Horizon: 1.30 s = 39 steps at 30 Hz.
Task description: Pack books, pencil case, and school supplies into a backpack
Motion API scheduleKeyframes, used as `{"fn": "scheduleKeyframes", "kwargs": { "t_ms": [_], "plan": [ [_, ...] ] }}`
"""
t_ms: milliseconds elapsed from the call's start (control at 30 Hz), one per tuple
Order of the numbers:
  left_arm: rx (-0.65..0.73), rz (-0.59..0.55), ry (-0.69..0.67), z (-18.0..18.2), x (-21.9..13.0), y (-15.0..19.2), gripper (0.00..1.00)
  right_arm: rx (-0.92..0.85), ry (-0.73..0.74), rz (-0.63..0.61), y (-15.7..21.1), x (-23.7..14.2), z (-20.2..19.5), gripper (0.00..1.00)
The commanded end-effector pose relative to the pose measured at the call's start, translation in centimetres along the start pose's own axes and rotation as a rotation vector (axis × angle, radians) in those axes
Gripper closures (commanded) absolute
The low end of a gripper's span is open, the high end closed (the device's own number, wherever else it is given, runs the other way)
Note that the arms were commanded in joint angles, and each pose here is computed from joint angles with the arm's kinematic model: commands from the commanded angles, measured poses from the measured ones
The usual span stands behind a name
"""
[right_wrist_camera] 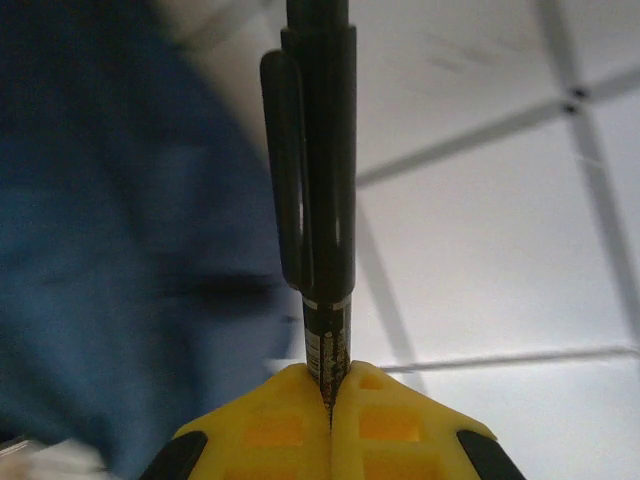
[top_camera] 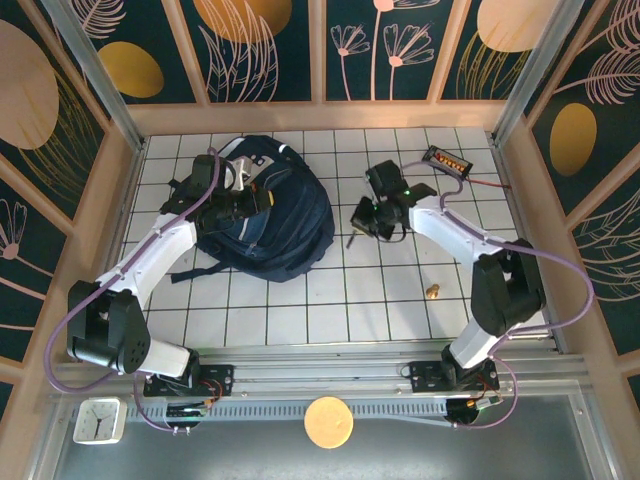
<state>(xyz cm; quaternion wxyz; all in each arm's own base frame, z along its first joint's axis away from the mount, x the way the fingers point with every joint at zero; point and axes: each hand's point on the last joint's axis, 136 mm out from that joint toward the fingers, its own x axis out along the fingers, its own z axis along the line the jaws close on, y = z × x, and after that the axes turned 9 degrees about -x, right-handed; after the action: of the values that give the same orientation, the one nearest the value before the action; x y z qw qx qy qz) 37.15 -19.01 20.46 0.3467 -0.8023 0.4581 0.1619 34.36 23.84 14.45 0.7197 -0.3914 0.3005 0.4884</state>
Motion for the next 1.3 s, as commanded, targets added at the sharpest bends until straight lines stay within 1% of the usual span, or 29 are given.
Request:
{"fn": "scheduleKeyframes", "kwargs": {
  "t_ms": [0,67,133,267,367,467,667,800,900,1067,1167,1200,1233,1267],
  "plan": [
    [0.042,-0.015,0.131,-3.9,-1.6,-0.9,1.0,-0.184,-0.337,-0.046,-1.7,-2.7,9.0,0.96],
    [0.041,-0.015,0.153,-4.6,-1.8,-1.1,1.0,-0.252,-0.46,-0.03,-1.7,-3.2,12.4,0.96],
    [0.042,-0.021,0.163,-5.2,-2.1,-1.4,1.0,-0.296,-0.528,0.006,-1.3,-2.6,14.7,0.96],
    [0.042,-0.032,0.177,-6.1,-2.6,-2.1,1.0,-0.328,-0.634,0.061,-0.8,-1.6,17.4,0.96],
    [0.039,-0.04,0.187,-6.6,-2.9,-2.4,1.0,-0.332,-0.686,0.1,-0.2,-0.6,18.3,0.96],
    [0.033,-0.047,0.196,-6.9,-3.1,-2.6,1.0,-0.318,-0.698,0.143,0.6,0.6,18.3,0.96],
    [0.026,-0.064,0.198,-7.1,-3.3,-2.9,1.0,-0.279,-0.692,0.191,1.6,2.3,17.5,0.96],
    [0.013,-0.077,0.201,-7.2,-3.3,-3.3,1.0,-0.25,-0.701,0.219,1.9,3.3,17.6,0.96],
    [0.009,-0.083,0.212,-7.5,-3.3,-3.6,1.0,-0.236,-0.684,0.229,1.7,4.3,17.8,0.96],
    [0.005,-0.094,0.206,-7.7,-3.2,-4.2,1.0,-0.174,-0.598,0.202,1.2,5.8,16.9,0.97],
    [0.001,-0.088,0.218,-7.9,-3.1,-4.2,1.0,-0.178,-0.589,0.196,0.9,6.3,17.0,0.9],
    [-0.001,-0.086,0.221,-7.9,-3.0,-4.2,1.0,-0.187,-0.586,0.198,0.8,6.4,17.2,0.85],
    [-0.002,-0.085,0.224,-7.9,-3.0,-4.2,1.0,-0.203,-0.591,0.201,0.6,6.4,17.6,0.76],
    [-0.001,-0.083,0.226,-8.0,-2.9,-4.2,1.0,-0.22,-0.597,0.205,0.6,6.4,18.1,0.7]
  ]
}}
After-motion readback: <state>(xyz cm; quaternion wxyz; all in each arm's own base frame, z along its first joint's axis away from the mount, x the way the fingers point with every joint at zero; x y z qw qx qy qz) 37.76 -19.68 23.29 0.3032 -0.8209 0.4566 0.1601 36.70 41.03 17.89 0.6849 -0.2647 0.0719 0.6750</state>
